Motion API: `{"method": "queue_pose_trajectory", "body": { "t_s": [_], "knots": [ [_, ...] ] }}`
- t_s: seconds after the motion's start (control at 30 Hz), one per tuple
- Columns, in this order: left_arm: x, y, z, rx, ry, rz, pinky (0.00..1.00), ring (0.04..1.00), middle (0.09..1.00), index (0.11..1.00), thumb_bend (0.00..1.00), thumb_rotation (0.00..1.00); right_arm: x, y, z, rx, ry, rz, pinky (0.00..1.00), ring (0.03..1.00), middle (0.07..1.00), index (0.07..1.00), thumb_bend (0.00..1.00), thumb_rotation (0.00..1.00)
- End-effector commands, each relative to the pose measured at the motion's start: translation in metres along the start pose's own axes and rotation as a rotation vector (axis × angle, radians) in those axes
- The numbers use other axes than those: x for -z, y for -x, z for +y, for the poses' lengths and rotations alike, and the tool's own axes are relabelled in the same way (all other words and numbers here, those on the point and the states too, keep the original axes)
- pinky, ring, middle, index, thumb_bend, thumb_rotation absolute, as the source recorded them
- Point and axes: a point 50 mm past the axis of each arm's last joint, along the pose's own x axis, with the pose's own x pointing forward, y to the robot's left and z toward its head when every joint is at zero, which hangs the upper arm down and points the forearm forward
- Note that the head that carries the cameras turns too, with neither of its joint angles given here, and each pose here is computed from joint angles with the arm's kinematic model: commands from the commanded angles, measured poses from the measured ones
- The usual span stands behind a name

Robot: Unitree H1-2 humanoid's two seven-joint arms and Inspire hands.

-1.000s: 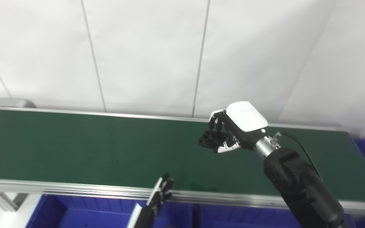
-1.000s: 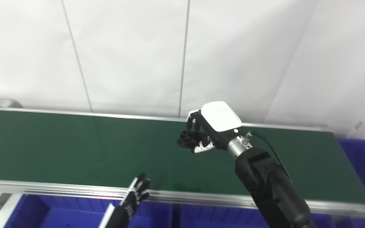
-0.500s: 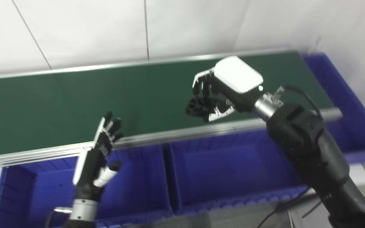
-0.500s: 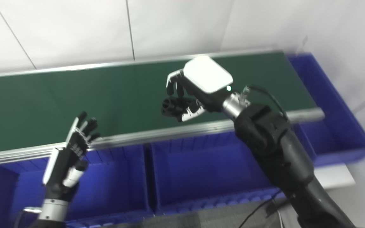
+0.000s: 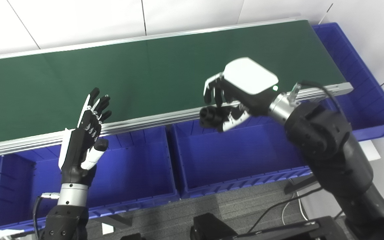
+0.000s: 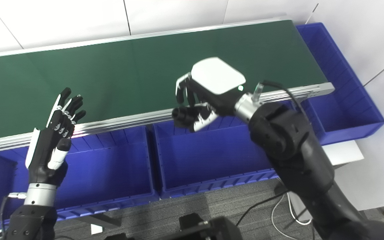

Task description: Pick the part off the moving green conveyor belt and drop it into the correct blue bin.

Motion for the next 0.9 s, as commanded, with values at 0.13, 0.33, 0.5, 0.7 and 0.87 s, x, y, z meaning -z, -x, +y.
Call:
{"method": "queue_pose_trajectory", "body": {
  "t_s": [0.13, 0.33, 0.5, 0.7, 0.87],
  "knots": [
    [-0.017, -0.008, -0.006, 0.015, -0.005, -0.073, 0.88, 0.941, 0.92, 0.972, 0.9, 0.82, 0.004, -0.014, 0.03, -0.03, 0.075, -0.009, 0.32, 0.39, 0.466, 0.529, 0.52, 0.0],
    [-0.021, -0.008, -0.01, 0.016, 0.004, -0.075, 0.88, 0.944, 0.924, 0.978, 0.89, 0.83, 0.009, -0.034, 0.062, -0.118, 0.116, -0.004, 0.2, 0.362, 0.45, 0.523, 0.51, 0.0],
    [-0.024, -0.009, -0.013, 0.014, 0.001, -0.074, 0.87, 0.94, 0.923, 0.98, 0.91, 0.83, 0.01, -0.053, 0.086, -0.176, 0.121, -0.006, 0.17, 0.39, 0.465, 0.508, 0.52, 0.0],
    [-0.025, -0.01, -0.017, 0.007, -0.001, -0.076, 0.86, 0.934, 0.915, 0.974, 0.93, 0.83, 0.013, -0.069, 0.105, -0.208, 0.139, -0.006, 0.24, 0.372, 0.473, 0.54, 0.51, 0.0],
    [-0.025, -0.01, -0.018, 0.004, 0.008, -0.079, 0.87, 0.937, 0.914, 0.969, 0.93, 0.82, 0.016, -0.078, 0.117, -0.227, 0.17, 0.015, 0.23, 0.399, 0.505, 0.501, 0.52, 0.0]
  ]
}}
